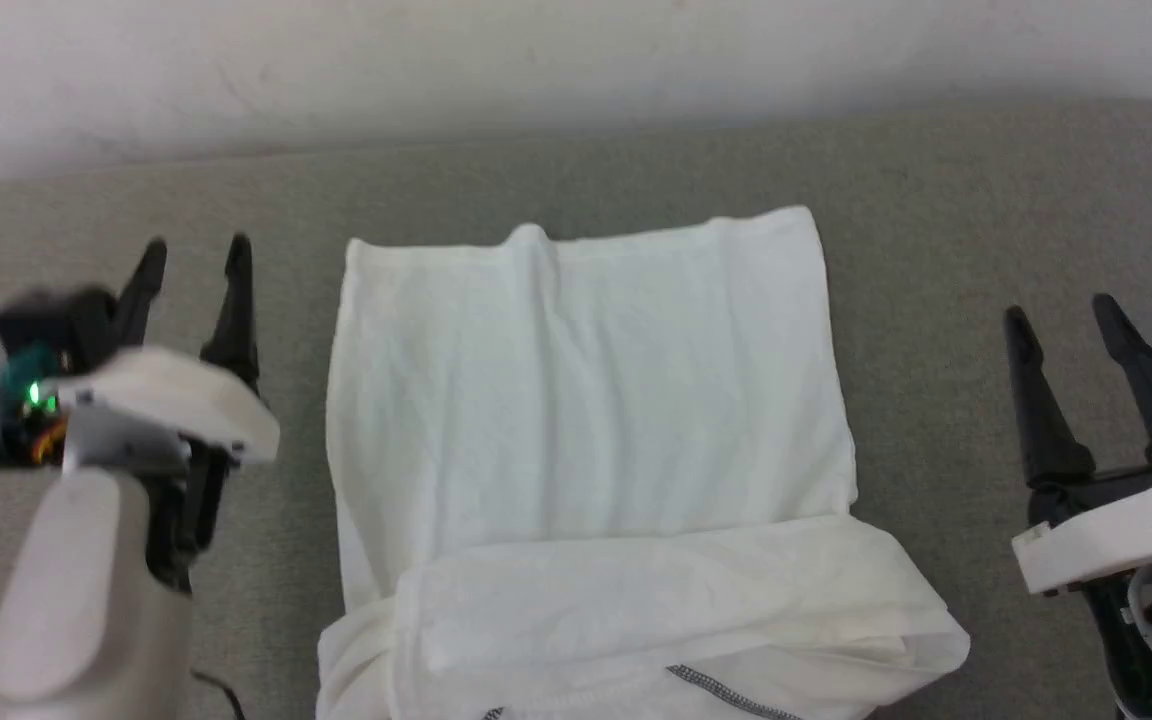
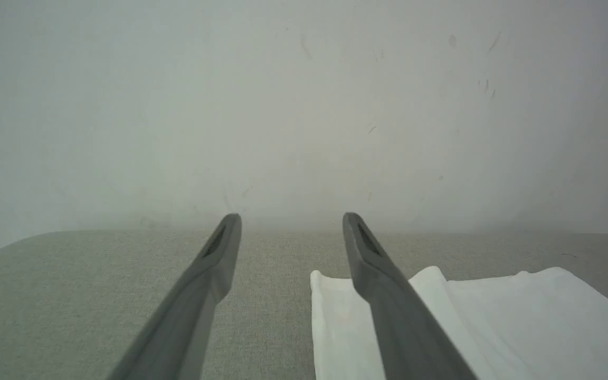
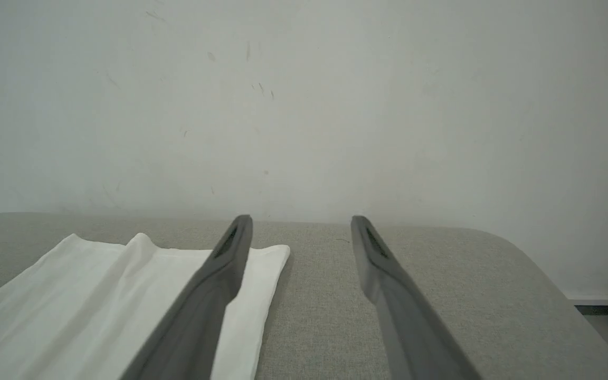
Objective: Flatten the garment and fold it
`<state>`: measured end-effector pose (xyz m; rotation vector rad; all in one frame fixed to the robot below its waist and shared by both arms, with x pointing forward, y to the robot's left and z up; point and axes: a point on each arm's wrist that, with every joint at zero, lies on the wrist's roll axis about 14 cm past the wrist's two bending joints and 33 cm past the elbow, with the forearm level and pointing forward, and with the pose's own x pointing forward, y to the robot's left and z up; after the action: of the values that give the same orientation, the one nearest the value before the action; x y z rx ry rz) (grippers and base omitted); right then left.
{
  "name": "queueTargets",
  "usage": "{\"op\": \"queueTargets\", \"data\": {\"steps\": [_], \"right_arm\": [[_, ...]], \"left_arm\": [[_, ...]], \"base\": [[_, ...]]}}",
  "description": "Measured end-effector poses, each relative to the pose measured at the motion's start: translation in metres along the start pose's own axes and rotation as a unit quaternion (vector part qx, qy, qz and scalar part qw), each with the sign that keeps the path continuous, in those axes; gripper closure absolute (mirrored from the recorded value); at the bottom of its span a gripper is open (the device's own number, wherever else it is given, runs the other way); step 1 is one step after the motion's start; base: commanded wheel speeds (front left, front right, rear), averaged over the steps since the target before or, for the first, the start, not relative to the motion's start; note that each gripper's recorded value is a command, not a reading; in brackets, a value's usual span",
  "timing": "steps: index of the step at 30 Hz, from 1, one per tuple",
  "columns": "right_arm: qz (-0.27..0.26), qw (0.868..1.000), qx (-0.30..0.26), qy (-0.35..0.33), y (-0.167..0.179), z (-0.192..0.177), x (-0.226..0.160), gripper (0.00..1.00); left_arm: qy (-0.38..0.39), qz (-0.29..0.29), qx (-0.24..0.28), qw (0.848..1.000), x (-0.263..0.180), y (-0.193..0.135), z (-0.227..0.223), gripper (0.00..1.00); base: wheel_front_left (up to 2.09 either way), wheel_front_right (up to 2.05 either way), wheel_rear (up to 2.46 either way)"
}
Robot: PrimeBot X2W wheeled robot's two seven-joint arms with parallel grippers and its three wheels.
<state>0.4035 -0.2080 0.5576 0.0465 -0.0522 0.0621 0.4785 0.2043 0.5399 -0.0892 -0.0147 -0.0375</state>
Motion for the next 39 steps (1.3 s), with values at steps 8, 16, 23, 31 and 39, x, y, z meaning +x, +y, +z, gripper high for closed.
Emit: {"op": "queueTargets", "data": {"steps": [8,16,23,31,39], "right_arm": [[0.003,0.999,0.018,0.041,0.005,-0.033,0.013,0.00],[-0.007,0.997,0.036,0.068,0.000,-0.061,0.014,0.00],[-0.021,0.994,0.049,0.098,-0.008,-0.084,0.008,0.00],[-0.016,0.991,0.045,0.128,-0.023,-0.097,0.025,0.00],[0.031,0.975,0.062,0.213,-0.022,-0.117,0.091,0.00]], "left_arm": [[0.193,-0.065,-0.004,0.979,0.076,-0.025,-0.062,0.00],[0.403,-0.086,0.029,0.911,0.093,-0.034,-0.139,0.00],[0.509,-0.090,0.071,0.853,0.098,-0.033,-0.172,0.00],[0.539,-0.102,0.067,0.833,0.101,-0.041,-0.183,1.00],[0.458,-0.112,0.055,0.880,0.108,-0.045,-0.166,1.00]], "base": [[0.00,0.00,0.00],[0.00,0.00,0.00],[0.00,0.00,0.00],[0.00,0.00,0.00],[0.00,0.00,0.00]]}}
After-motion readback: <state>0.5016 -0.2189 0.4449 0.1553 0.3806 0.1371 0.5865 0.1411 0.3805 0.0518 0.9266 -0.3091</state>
